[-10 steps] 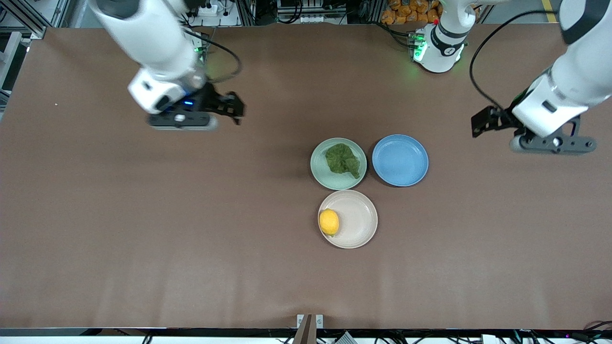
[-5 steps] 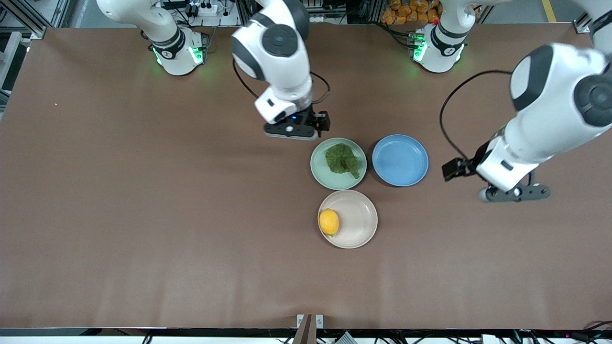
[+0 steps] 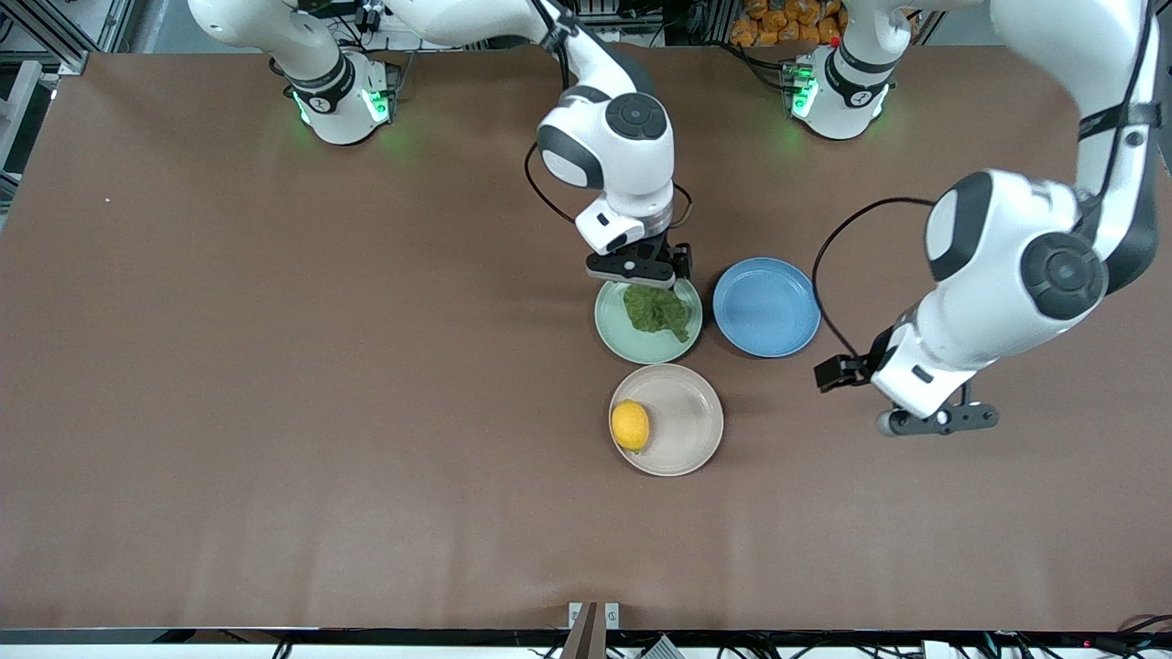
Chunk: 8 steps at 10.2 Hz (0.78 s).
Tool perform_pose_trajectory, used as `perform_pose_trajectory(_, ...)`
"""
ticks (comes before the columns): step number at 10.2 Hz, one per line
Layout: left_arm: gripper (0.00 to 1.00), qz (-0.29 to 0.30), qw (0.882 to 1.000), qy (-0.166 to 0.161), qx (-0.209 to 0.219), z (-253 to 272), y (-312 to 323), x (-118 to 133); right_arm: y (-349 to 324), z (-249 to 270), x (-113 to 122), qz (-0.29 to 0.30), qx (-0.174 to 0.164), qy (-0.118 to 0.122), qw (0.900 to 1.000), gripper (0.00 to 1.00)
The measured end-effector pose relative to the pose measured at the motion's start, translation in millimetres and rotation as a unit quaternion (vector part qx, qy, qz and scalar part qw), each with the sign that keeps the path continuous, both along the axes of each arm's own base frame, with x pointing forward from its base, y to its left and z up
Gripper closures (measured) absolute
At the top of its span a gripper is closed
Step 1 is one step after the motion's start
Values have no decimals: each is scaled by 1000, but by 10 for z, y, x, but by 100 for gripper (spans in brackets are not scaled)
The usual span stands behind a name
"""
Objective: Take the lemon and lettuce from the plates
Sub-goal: 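Lower the right gripper onto the lettuce and close it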
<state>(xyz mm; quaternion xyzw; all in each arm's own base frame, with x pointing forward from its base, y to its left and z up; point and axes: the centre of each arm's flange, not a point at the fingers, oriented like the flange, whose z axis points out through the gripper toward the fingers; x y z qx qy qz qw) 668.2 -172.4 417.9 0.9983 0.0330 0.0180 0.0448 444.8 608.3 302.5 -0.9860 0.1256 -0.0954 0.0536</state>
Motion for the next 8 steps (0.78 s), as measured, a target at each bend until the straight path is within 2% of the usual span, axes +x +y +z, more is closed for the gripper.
perform_pose_trajectory(3, 0, -3, 1000, -17, -11, -390, -139, 164, 73, -492, -33, 14, -22, -24, 999, 0)
perform_pose_trajectory(5, 0, -8, 1000, -16, -14, -697, -254, 208, 132, -739, -40, 30, -37, -36, 998, 0)
perform_pose_trajectory(8, 0, -8, 1000, -13, -15, -861, -272, 243, 241, -963, -103, 42, -52, -56, 996, 0)
